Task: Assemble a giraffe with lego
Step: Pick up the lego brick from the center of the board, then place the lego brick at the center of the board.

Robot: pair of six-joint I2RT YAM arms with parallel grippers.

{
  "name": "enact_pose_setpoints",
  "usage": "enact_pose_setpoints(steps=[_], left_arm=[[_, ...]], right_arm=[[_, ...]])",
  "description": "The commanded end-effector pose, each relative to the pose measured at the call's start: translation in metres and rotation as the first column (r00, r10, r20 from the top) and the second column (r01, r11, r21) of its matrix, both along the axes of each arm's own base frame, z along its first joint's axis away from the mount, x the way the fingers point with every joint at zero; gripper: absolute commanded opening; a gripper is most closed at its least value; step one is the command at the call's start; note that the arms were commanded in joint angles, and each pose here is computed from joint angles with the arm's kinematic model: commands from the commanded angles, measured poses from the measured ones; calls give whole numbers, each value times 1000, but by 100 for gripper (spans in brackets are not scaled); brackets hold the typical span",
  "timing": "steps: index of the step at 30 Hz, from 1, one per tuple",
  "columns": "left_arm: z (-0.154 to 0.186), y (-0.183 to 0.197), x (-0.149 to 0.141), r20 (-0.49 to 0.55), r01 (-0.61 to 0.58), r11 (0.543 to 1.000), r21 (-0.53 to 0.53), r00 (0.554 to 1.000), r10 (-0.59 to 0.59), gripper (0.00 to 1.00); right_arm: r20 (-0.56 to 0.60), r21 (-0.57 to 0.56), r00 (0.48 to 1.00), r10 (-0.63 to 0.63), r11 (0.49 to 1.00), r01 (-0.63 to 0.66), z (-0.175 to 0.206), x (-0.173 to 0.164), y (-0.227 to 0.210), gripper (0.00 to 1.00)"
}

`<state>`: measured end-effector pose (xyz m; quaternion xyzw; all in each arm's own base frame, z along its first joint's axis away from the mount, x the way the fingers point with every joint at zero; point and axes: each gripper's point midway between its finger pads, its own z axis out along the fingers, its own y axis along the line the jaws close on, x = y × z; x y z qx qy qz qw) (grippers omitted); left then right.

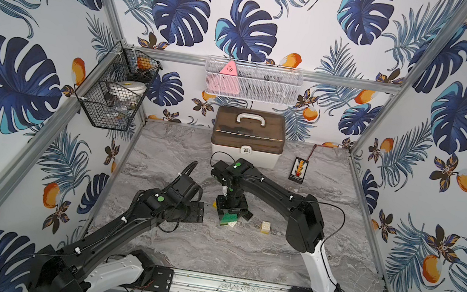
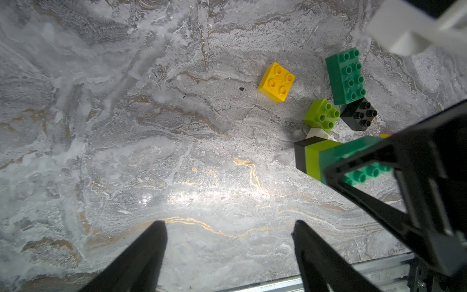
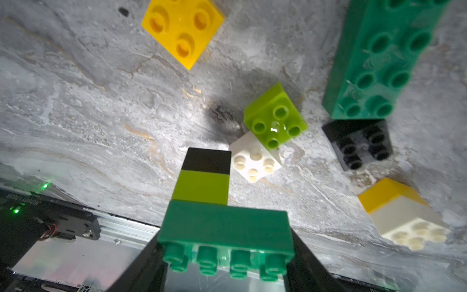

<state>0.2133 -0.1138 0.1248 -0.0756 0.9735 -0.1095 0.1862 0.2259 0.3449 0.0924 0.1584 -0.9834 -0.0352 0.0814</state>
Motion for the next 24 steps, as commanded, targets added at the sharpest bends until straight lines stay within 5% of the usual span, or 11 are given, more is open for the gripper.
enact_pose_setpoints(steps=[1,24], left_arm=[[-1,-1,1,3,13,1000,7,1000,-13,84],[-7,-2,5,-4,20,1000,22,1000,-20,84]], right_arm=[[27,1,999,-44,999,44,11,-3,-10,49],[21,-7,980,-196,981,196,-1,10,-76,50]])
